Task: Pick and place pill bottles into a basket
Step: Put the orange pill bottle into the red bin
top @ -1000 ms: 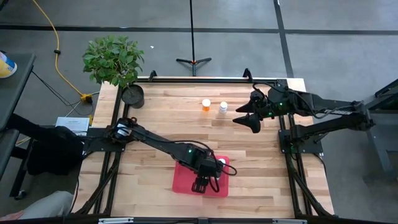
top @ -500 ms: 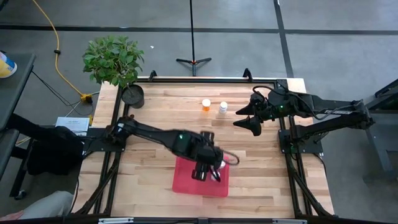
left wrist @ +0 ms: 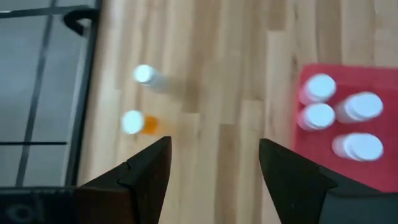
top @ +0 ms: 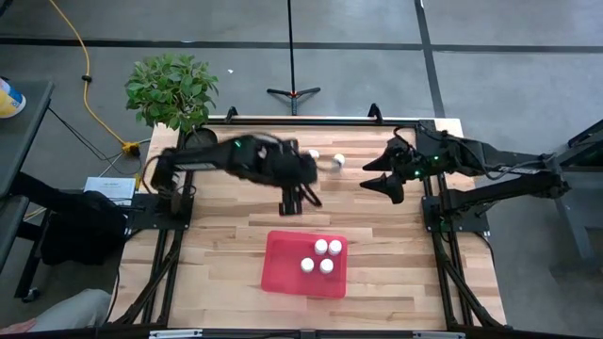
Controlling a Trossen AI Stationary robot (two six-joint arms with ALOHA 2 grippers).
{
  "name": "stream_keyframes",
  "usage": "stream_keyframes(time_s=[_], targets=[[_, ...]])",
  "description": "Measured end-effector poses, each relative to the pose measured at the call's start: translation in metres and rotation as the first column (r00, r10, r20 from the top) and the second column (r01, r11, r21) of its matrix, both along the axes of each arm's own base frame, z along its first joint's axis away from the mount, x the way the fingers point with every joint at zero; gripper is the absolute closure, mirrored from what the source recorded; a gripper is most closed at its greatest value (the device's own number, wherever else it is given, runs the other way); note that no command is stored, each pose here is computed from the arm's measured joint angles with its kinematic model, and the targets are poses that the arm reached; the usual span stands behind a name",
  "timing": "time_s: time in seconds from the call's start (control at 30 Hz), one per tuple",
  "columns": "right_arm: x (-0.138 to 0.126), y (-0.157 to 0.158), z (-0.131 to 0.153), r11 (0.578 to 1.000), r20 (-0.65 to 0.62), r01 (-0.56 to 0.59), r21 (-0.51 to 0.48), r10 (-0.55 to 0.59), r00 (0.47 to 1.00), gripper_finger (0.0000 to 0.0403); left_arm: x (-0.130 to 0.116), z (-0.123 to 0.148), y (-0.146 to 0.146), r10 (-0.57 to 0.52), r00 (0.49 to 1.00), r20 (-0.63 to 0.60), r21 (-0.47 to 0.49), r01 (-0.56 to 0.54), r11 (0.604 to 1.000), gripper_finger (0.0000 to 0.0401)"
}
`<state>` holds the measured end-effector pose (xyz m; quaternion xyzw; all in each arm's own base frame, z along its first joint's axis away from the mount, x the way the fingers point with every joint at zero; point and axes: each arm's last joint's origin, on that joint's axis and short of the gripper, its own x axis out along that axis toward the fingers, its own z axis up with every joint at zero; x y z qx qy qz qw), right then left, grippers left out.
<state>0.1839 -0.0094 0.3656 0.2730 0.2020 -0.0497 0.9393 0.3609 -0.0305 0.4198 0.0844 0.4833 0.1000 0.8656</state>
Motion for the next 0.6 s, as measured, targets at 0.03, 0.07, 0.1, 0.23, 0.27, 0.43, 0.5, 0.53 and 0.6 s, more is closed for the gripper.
stream_keyframes(time_s=[0.03,0.07,0.1,0.23,0.27,0.43,0.5,0.53,0.6], targets=[[-0.003,-0.001,0.002,1.0,0.01,0.002,-0.004,-0.002,1.0,0.008,-0.005,0.006,0.006,0.014,1.0,0.017,-0.002,-0.014,1.0,0.0126],[-0.005,-0.001,0.003,1.0,0.015,0.004,-0.012,-0.004,1.0,0.008,-0.01,0.011,0.011,0.028,0.999,0.032,-0.003,-0.028,1.0,0.0126],[-0.008,-0.002,0.004,1.0,0.025,0.007,-0.017,-0.007,1.0,0.008,-0.015,0.017,0.016,0.042,0.998,0.049,-0.005,-0.042,0.999,0.0126],[-0.02,-0.004,0.01,0.999,0.056,0.024,-0.028,-0.023,0.998,0.008,-0.037,0.036,0.034,0.091,0.991,0.103,-0.011,-0.09,0.996,0.0126],[-0.023,-0.005,0.01,0.999,0.059,0.026,-0.036,-0.024,0.998,0.008,-0.042,0.04,0.037,0.101,0.988,0.117,-0.012,-0.101,0.995,0.0126],[-0.037,-0.008,0.014,0.997,0.072,0.052,-0.05,-0.048,0.996,0.008,-0.071,0.062,0.048,0.137,0.972,0.192,-0.021,-0.135,0.991,0.0126],[-0.042,-0.009,0.014,0.996,0.073,0.061,-0.058,-0.056,0.996,0.008,-0.082,0.07,0.049,0.145,0.964,0.221,-0.026,-0.143,0.989,0.0126],[-0.044,-0.009,0.015,0.996,0.075,0.064,-0.064,-0.059,0.995,0.008,-0.087,0.073,0.049,0.147,0.961,0.235,-0.028,-0.144,0.989,0.0126],[-0.048,-0.01,0.015,0.995,0.079,0.073,-0.069,-0.067,0.995,0.008,-0.099,0.081,0.049,0.152,0.952,0.267,-0.036,-0.147,0.988,0.0126]])
